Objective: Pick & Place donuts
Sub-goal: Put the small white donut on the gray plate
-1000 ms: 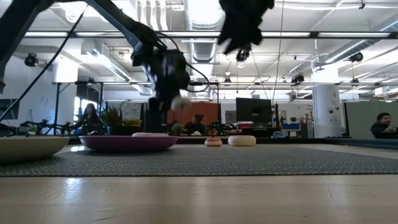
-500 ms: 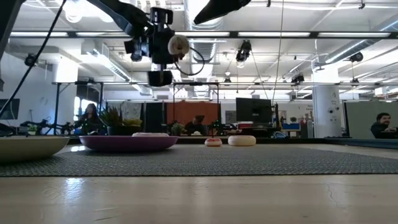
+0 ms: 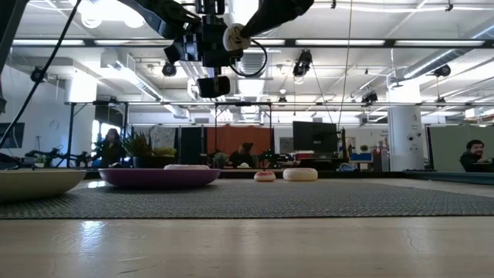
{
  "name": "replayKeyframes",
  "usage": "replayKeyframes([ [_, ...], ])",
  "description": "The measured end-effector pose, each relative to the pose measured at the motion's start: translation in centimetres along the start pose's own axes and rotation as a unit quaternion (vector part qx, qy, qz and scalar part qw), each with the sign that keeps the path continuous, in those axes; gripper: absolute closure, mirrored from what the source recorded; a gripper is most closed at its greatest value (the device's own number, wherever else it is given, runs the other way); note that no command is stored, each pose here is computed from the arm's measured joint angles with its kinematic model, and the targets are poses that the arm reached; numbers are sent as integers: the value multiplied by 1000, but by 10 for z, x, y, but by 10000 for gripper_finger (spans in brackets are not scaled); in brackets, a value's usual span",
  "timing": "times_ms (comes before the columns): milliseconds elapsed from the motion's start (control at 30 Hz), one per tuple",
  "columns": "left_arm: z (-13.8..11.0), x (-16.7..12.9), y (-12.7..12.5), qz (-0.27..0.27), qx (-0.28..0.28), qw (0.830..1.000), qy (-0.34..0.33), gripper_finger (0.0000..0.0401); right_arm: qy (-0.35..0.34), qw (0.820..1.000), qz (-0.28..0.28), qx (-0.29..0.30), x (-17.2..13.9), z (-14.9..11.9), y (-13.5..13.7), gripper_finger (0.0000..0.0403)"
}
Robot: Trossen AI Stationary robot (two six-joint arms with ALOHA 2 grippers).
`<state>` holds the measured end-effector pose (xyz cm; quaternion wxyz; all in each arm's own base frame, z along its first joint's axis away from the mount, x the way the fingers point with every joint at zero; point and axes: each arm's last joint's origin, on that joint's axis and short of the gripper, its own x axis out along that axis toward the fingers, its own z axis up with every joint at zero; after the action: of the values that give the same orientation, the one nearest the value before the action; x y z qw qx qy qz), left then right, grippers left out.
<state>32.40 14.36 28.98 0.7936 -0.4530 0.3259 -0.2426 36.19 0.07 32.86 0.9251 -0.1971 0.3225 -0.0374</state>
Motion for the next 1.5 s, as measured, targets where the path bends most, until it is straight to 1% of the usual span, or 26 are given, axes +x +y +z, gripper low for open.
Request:
replayKeyframes([
  [133,0,0,0,0,1,1000,0,401,0,1000,1,5,2,0,1,180],
  [233,0,0,0,1,5,1000,0,401,-1,999,1,39,2,0,1,188],
  [333,-1,1,0,2,10,1000,2,401,5,998,2,64,4,-1,1,205],
  [467,-2,2,0,2,15,1000,4,401,10,998,3,67,6,-2,2,242],
  [533,-2,2,1,4,14,1000,5,401,14,997,4,80,7,-3,3,264],
  [733,-8,7,7,31,12,999,8,398,21,994,7,109,8,-5,4,331],
  [800,-9,8,9,43,10,999,6,386,25,993,9,118,9,-5,4,350],
  [933,-10,10,13,86,10,996,-6,340,36,990,13,137,9,-8,5,377],
  [1100,-10,9,14,116,9,993,-15,283,53,984,20,172,8,-11,6,386],
  [1200,-12,8,13,133,14,991,-18,264,61,977,35,203,9,-13,6,386],
  [1233,-13,6,11,147,24,989,-21,262,63,973,42,218,9,-14,7,386],
  [1300,-15,2,5,193,41,980,-32,260,63,965,52,248,7,-14,6,386],
  [1400,-20,-6,-11,285,80,954,-55,259,63,956,64,278,7,-14,7,387],
  [1467,-27,-12,-25,341,106,931,-70,259,67,948,66,304,7,-15,6,387],
  [1500,-30,-15,-34,365,122,919,-82,259,70,941,68,324,9,-16,5,387],
])
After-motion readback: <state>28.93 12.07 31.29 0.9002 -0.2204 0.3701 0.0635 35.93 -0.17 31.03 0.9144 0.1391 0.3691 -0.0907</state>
